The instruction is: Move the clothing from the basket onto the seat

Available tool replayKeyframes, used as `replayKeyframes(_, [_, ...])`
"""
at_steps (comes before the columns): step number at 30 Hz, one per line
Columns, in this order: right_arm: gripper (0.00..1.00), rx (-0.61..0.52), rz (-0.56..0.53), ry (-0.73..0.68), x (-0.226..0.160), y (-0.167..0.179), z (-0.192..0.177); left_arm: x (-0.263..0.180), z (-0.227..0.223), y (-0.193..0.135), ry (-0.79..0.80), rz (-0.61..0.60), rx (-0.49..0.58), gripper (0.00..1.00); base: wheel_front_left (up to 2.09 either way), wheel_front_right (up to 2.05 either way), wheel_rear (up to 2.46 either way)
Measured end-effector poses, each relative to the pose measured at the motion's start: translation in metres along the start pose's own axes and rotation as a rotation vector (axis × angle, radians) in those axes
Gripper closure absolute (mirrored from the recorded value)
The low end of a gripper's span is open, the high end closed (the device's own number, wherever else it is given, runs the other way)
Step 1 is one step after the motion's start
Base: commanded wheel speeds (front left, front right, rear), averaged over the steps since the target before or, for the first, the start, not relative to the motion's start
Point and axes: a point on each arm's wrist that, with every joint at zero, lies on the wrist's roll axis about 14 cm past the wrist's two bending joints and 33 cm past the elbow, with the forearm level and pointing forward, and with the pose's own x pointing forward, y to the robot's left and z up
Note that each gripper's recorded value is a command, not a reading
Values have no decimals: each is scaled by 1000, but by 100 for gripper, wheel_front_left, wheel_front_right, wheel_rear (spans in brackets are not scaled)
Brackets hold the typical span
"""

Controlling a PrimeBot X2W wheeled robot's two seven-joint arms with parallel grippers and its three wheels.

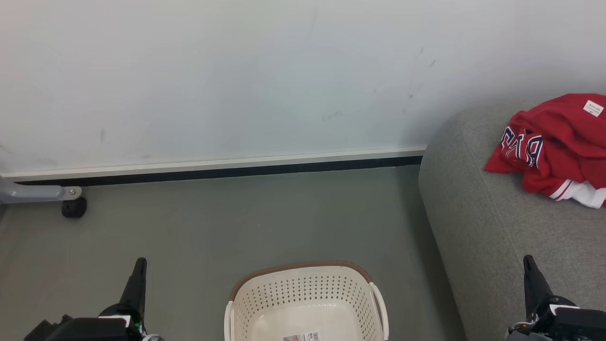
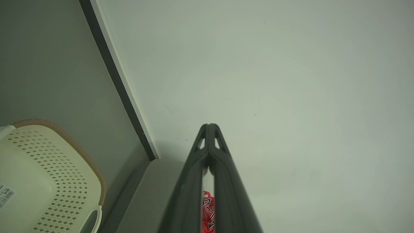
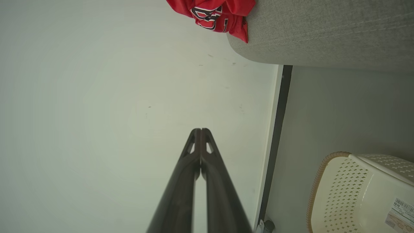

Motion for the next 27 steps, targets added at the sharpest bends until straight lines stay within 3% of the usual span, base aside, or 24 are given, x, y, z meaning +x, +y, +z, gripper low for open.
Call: replayKeyframes(27, [100, 0, 0, 0, 0, 0, 0, 0, 0, 0, 0, 1, 0, 100, 0, 0, 0])
